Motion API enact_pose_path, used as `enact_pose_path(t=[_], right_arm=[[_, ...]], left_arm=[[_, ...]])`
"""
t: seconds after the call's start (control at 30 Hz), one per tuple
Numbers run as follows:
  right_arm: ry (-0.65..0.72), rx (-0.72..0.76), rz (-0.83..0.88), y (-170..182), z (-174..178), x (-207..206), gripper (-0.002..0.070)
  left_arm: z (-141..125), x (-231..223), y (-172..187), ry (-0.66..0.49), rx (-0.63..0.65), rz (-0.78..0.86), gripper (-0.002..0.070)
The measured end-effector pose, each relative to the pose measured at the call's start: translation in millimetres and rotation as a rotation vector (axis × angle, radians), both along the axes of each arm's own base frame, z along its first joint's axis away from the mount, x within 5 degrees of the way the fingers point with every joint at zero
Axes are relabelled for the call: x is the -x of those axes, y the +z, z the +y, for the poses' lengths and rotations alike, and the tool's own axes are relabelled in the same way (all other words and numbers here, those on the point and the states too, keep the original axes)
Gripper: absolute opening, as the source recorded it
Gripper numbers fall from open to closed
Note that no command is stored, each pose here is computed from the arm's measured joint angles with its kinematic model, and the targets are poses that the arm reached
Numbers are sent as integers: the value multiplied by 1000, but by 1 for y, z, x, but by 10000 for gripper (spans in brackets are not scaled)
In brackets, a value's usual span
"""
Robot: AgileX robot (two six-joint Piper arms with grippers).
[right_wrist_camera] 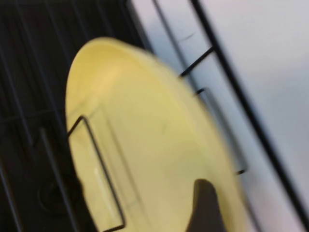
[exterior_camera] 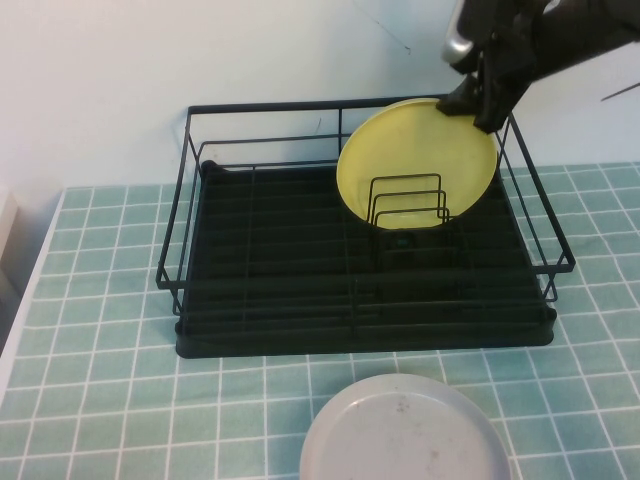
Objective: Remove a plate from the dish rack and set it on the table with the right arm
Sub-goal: Grasp the plate from the shelf, then place the plate from the table
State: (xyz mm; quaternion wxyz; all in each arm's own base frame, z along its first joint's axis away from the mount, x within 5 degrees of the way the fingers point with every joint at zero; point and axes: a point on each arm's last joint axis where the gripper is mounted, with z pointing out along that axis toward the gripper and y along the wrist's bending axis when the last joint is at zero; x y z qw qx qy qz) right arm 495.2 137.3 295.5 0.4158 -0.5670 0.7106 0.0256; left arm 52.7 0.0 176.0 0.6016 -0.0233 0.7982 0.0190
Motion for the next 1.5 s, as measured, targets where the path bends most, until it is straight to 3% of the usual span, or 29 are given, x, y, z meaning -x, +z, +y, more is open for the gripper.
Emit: enact_pose_path(t=[0.23,0.3,0.43,0.53,0.63,0.8,0.97,1.13,1.23,1.5], right_arm=[[-7,4,53,-34,3,-11,433],[-12,1,49,-37,3,-13,372],[-8,-13,50,-37,5,-13,125],[19,-5,51,-28,6,-7,116],[35,10,13,0,4,4,113],[2,12,-78,81,-8,44,105],[-91,-112,-43,167,-23,119,105],[-139,-253,95,206,-33,200,105],[-148,-336,259,177,-35,242,105],[-336,-668,649,33,-36,307,104]], left_arm=[[0,0,0,0,0,0,-4],[0,0,0,0,0,0,-4],[0,0,0,0,0,0,-4],[0,0,0,0,0,0,-4],[0,0,0,0,0,0,-4],[0,0,0,0,0,0,-3],[0,0,0,0,0,0,-4],[0,0,0,0,0,0,-4],[0,0,0,0,0,0,-4],[0,0,0,0,0,0,-4]])
